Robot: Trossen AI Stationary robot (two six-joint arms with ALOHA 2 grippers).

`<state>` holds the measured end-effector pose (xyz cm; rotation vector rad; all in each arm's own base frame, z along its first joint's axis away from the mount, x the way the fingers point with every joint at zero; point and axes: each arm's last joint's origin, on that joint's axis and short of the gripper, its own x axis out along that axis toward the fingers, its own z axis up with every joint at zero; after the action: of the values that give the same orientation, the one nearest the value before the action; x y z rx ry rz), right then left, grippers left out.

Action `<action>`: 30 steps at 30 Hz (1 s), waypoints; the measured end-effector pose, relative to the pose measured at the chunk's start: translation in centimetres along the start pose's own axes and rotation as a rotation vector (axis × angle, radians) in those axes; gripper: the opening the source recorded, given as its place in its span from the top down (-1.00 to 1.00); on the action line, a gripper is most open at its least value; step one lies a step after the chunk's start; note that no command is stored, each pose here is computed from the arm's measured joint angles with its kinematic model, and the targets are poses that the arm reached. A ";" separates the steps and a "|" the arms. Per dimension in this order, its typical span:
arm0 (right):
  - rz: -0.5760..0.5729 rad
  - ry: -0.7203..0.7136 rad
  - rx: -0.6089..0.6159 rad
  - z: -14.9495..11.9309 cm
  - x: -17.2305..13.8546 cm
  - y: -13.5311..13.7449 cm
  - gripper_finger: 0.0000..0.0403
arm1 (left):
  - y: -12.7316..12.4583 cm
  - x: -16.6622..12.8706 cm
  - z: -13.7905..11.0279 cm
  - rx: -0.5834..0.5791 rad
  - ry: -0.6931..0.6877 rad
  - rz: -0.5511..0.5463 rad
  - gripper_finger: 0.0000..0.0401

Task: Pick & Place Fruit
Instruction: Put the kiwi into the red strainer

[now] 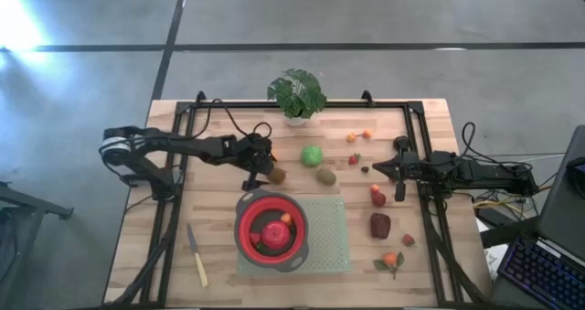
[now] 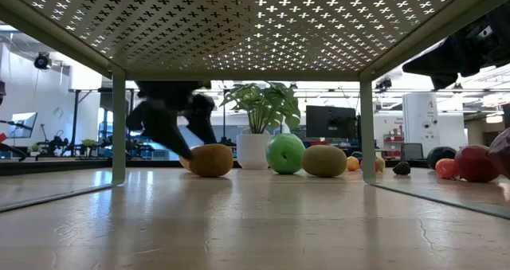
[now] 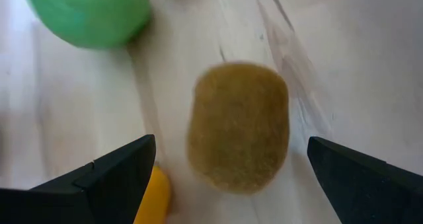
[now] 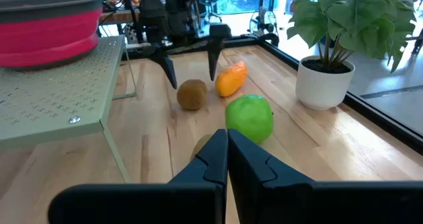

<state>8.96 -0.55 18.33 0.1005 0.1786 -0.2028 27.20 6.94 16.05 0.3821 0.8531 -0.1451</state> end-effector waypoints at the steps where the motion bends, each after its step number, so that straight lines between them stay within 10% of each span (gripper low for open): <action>1: 0.000 0.000 0.000 0.0 0.0 0.0 0.96 | 0.0 0.4 -0.1 -0.002 0.011 -0.008 -0.99; 30: 0.007 0.001 0.000 0.0 0.0 0.0 0.96 | 1.1 2.2 1.4 -0.053 -0.015 -0.099 -0.73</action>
<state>8.96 -0.54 18.33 0.1012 0.1791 -0.1961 29.97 7.47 15.53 0.2889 0.8598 -0.2165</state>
